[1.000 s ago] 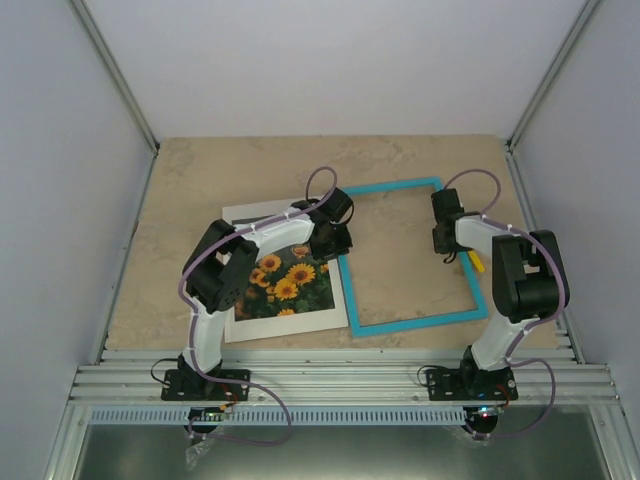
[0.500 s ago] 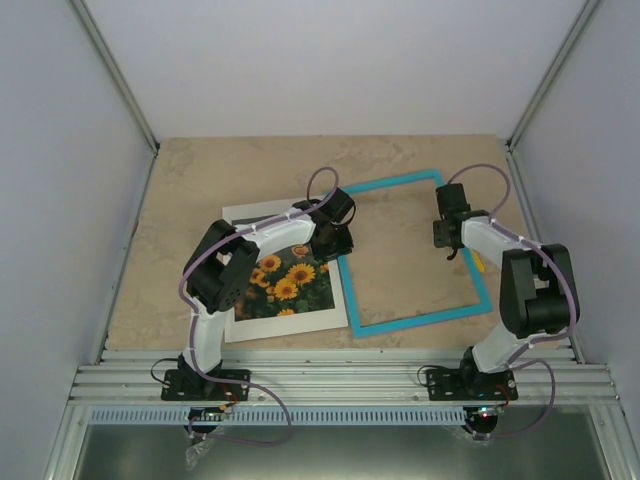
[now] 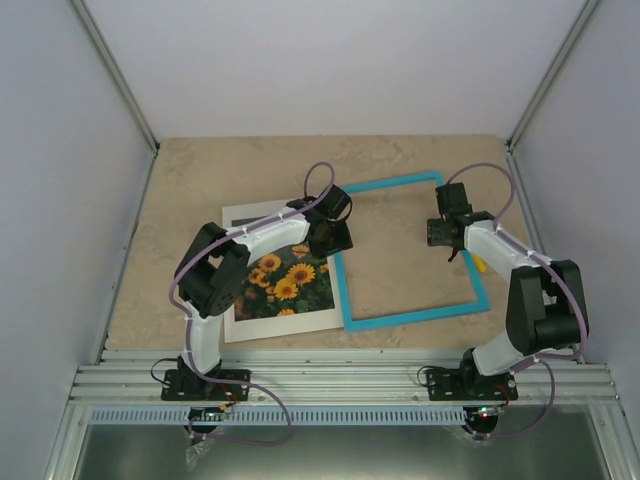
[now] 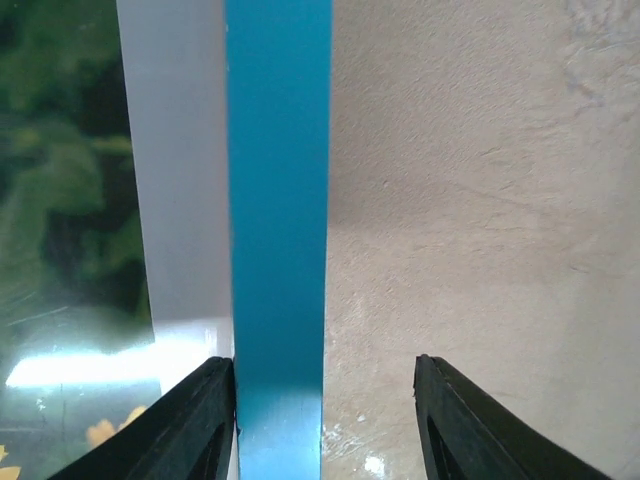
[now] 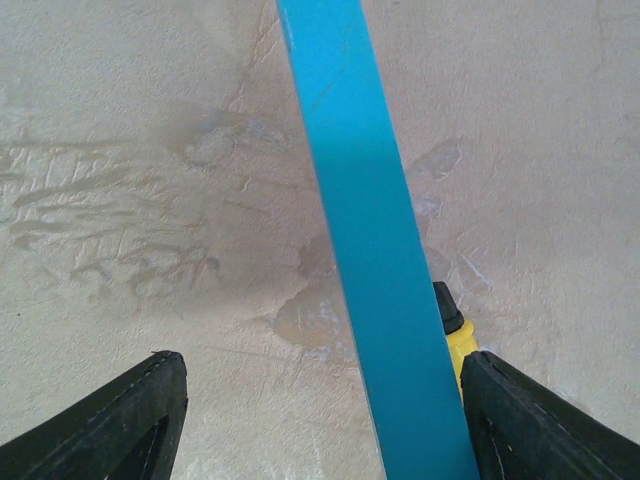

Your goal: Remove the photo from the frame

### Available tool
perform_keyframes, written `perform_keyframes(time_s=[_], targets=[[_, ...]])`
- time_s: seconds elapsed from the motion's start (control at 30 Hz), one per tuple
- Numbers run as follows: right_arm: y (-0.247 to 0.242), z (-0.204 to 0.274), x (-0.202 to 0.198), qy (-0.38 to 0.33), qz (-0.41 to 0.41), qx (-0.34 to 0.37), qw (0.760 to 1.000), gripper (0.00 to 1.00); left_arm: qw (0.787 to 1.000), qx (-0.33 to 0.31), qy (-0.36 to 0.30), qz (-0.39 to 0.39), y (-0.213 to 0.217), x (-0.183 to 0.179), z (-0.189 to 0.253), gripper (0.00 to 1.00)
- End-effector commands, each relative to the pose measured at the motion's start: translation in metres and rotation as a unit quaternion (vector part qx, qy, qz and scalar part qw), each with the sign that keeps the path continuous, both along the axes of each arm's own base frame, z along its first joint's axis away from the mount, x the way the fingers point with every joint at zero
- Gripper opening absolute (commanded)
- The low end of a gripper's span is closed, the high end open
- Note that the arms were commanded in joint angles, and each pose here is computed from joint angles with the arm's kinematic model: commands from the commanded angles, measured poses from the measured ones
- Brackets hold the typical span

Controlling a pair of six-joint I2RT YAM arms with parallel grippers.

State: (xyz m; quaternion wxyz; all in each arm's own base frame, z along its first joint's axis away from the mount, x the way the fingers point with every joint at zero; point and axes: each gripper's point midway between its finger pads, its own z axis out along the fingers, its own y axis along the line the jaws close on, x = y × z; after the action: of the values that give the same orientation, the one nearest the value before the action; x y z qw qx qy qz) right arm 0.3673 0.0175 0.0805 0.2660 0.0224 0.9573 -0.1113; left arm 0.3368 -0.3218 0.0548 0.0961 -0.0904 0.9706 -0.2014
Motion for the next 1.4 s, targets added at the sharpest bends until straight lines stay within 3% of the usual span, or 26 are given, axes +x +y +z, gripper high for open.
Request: perform_keyframes(time_s=[0.0,0.87,1.37], targets=[[0.017,0.001,-0.004,-0.006,0.014,0.028,0.999,0.76,0.995,-0.089,-0.039,-0.030,-0.035,0.008,0.035,0.51],[0.003,-0.054,0.011,0.031,0.004,0.009,0.999,0.77,0.993,-0.113,-0.005,-0.046,-0.050,0.003,0.011,0.51],[0.000,-0.054,0.014,0.028,-0.006,0.007,1.000,0.93,0.995,-0.098,0.004,-0.034,-0.045,0.002,0.000,0.55]])
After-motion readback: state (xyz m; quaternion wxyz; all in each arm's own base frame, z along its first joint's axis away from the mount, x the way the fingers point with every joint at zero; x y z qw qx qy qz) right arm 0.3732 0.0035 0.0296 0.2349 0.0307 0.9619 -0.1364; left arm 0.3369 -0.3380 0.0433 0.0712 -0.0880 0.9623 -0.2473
